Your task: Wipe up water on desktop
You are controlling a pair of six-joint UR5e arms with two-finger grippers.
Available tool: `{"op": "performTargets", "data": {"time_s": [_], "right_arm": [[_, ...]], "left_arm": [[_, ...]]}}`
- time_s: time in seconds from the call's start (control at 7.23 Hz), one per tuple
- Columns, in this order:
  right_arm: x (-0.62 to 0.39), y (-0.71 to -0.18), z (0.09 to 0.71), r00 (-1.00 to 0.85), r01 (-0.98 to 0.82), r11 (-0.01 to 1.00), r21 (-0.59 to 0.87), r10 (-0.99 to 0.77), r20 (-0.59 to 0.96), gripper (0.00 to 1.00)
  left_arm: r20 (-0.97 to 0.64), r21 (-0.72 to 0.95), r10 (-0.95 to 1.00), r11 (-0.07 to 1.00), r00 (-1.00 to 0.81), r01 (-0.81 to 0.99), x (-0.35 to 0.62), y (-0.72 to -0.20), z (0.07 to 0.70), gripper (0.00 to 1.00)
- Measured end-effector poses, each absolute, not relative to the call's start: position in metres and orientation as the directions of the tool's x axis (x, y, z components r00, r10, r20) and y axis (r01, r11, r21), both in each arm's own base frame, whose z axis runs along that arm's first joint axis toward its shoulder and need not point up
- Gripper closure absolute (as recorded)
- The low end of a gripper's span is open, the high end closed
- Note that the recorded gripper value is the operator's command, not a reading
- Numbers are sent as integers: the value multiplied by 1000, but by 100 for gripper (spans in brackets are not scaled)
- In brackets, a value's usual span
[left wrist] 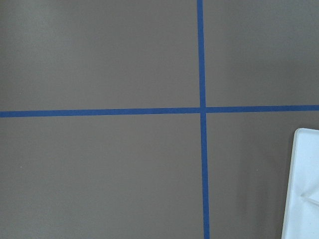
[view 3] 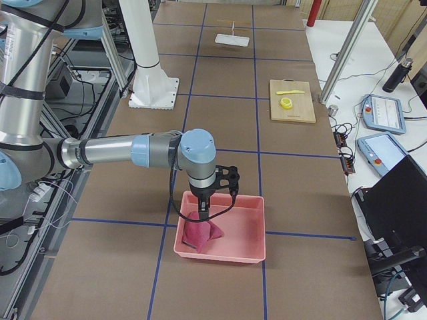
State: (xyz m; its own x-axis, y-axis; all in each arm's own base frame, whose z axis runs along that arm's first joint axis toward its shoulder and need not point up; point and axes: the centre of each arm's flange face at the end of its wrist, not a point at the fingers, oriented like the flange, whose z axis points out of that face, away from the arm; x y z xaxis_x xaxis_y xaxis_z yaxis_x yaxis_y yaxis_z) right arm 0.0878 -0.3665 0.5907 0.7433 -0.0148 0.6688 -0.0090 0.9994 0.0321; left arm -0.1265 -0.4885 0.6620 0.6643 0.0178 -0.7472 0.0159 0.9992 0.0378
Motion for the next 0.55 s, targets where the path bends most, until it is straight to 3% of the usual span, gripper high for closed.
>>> {"op": "performTargets", "data": {"time_s": [0.55], "right_arm": [[75,-370,600,742,-21,1000,-23,31,670,0]], "left_arm": [[-747,21,9,1000,664,11,-123,-480,672,2]]}}
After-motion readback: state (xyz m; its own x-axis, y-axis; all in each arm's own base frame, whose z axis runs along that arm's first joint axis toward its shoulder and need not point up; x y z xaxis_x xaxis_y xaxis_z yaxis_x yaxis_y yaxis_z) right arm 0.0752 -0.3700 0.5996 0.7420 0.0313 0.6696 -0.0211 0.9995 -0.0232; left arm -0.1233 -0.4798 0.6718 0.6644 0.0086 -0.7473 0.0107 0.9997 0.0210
